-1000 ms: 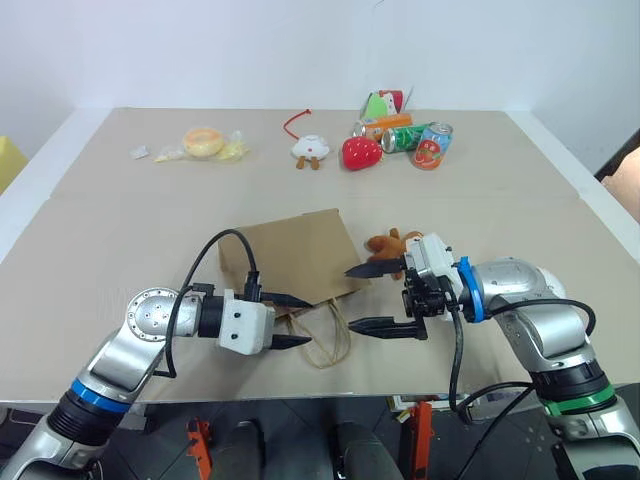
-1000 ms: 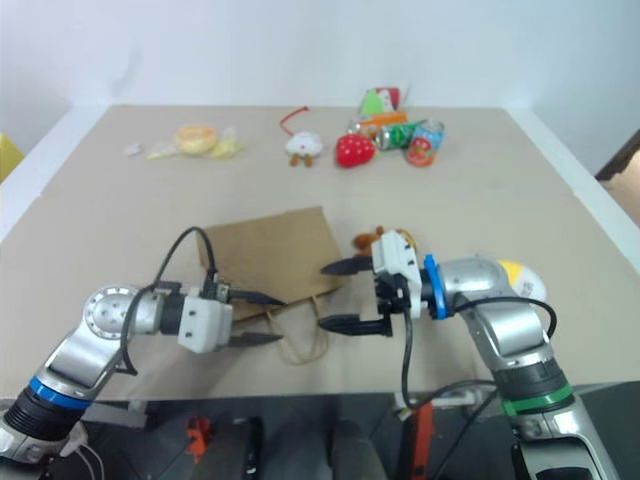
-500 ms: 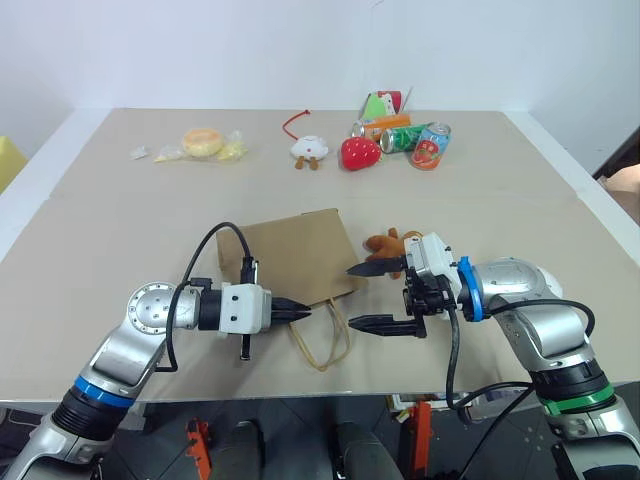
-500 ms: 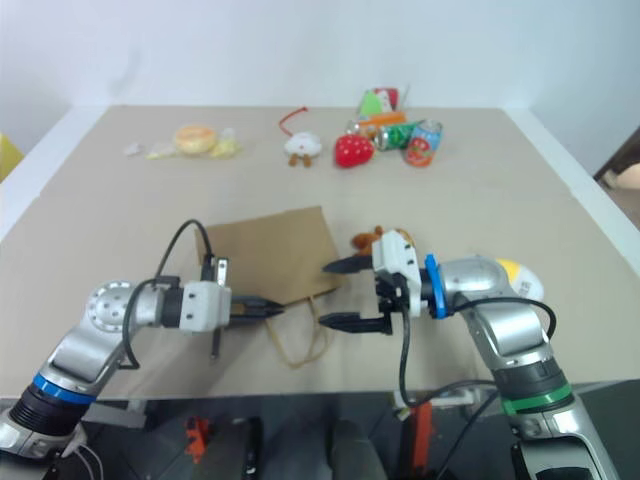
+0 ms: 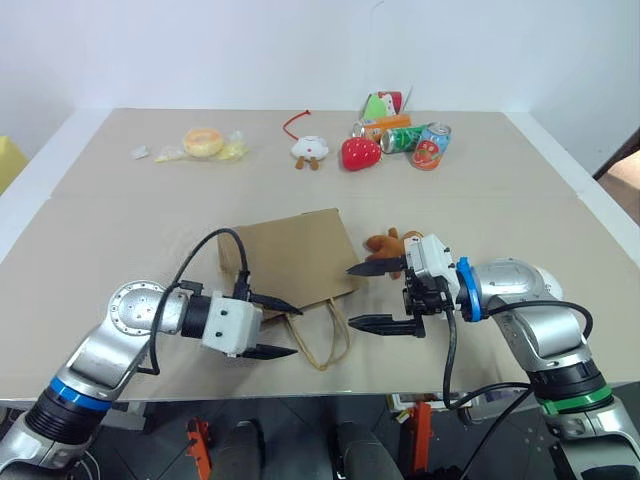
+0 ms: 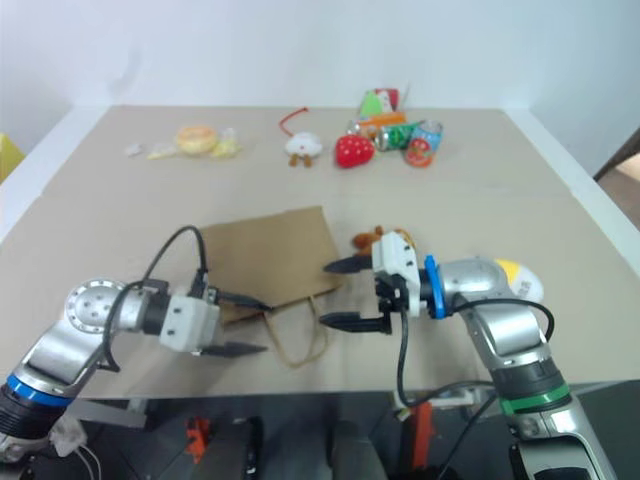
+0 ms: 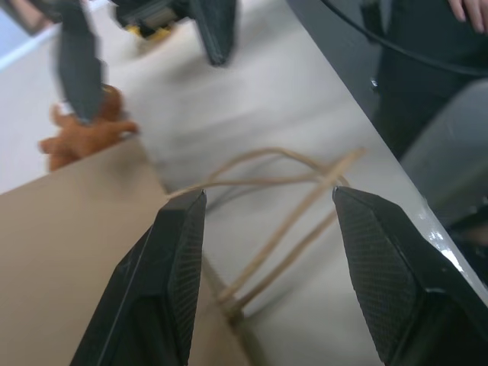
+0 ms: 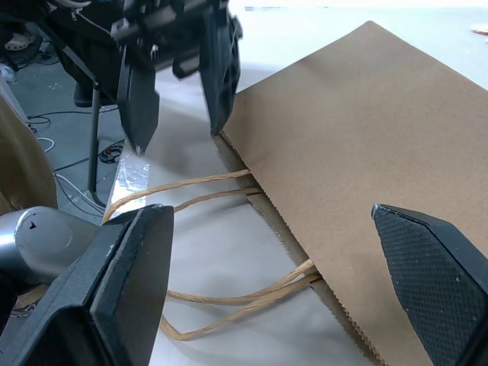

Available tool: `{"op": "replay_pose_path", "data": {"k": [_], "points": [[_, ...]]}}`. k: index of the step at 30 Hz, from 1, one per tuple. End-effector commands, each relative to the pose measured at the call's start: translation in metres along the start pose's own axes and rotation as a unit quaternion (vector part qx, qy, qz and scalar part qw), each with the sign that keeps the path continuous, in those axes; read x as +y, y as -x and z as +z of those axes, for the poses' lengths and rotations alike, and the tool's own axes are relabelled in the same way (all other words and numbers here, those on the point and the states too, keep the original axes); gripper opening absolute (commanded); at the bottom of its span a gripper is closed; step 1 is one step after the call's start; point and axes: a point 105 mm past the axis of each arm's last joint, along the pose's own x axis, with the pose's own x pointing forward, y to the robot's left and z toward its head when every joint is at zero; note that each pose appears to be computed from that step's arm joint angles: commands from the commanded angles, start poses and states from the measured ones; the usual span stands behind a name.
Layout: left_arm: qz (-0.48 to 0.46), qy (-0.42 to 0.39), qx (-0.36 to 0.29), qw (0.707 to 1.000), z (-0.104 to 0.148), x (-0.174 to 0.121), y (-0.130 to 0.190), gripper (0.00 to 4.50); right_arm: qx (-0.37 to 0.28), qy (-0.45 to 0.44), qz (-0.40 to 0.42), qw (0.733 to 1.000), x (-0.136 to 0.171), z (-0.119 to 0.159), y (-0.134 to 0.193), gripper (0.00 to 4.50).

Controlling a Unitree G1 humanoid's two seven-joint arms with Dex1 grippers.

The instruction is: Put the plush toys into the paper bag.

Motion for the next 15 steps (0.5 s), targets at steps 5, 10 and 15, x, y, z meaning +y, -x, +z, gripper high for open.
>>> {"op": "replay_pose_path", "data": {"k": [5, 10, 15], "points": [[0.008, -0.042, -0.008, 0.999, 0.000, 0.015, -0.016, 2.74, -0.005, 0.016, -0.002, 1.000, 0.000, 0.006, 0.000, 4.50], [0.005, -0.052, -0.020, 0.998, 0.003, 0.020, -0.020, 1.56, -0.005, 0.017, -0.005, 1.000, -0.001, 0.006, 0.000, 4.50], [0.023, -0.039, -0.039, 0.998, 0.008, 0.028, -0.017, 0.16, -0.004, 0.017, -0.008, 1.000, -0.002, 0.006, 0.001, 4.50]]}}
